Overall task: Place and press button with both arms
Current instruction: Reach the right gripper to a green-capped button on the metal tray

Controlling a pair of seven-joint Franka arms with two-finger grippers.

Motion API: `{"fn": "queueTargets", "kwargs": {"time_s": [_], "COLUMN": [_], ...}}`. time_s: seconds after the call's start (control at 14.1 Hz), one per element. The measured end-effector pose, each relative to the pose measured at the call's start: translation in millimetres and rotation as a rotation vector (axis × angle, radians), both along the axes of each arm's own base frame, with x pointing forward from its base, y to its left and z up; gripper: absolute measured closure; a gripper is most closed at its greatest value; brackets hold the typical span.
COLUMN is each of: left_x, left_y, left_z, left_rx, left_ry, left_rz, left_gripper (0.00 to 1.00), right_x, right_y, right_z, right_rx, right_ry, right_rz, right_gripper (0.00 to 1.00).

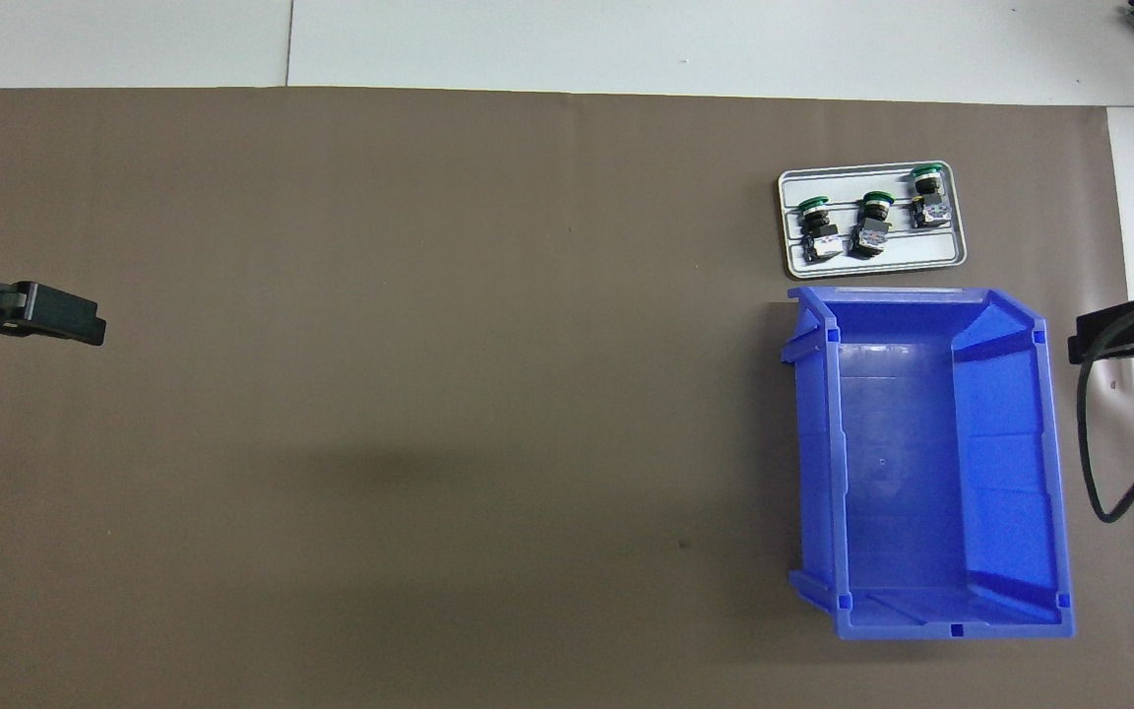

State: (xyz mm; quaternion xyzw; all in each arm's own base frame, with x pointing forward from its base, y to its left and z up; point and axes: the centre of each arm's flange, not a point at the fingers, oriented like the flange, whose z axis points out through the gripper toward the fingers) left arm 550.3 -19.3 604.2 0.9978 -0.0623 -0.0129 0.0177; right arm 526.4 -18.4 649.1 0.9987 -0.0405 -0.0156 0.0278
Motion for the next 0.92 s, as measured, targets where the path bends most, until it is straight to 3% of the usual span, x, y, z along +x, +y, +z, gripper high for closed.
{"fn": "queueTargets", "kwargs": {"time_s": [0.28, 0.5, 0.64, 0.92], "left_x": [0, 0, 0, 0], "left_y": [0, 0, 0, 0], "left_z": [0, 0, 0, 0], "left_rx": [0.000, 0.000, 0.000, 0.000], "left_ry": [0.000, 0.000, 0.000, 0.000], "left_rz": [0.000, 0.000, 0.000, 0.000], "left_gripper": [0.00, 0.00, 0.00, 0.00], "right_x": [2.1, 19.9, 45.4, 112.4], "right_y": [2, 4, 5, 8], "right_z": [1, -5, -27, -112], "right_rx": [0.011, 0.013, 0.011, 0.036], "right_ry": [-0.018, -0.111, -0.168, -0.223], "right_rz": [-0.008, -0.009, -0.004, -0.006], "right_gripper": [0.00, 0.00, 0.00, 0.00]}}
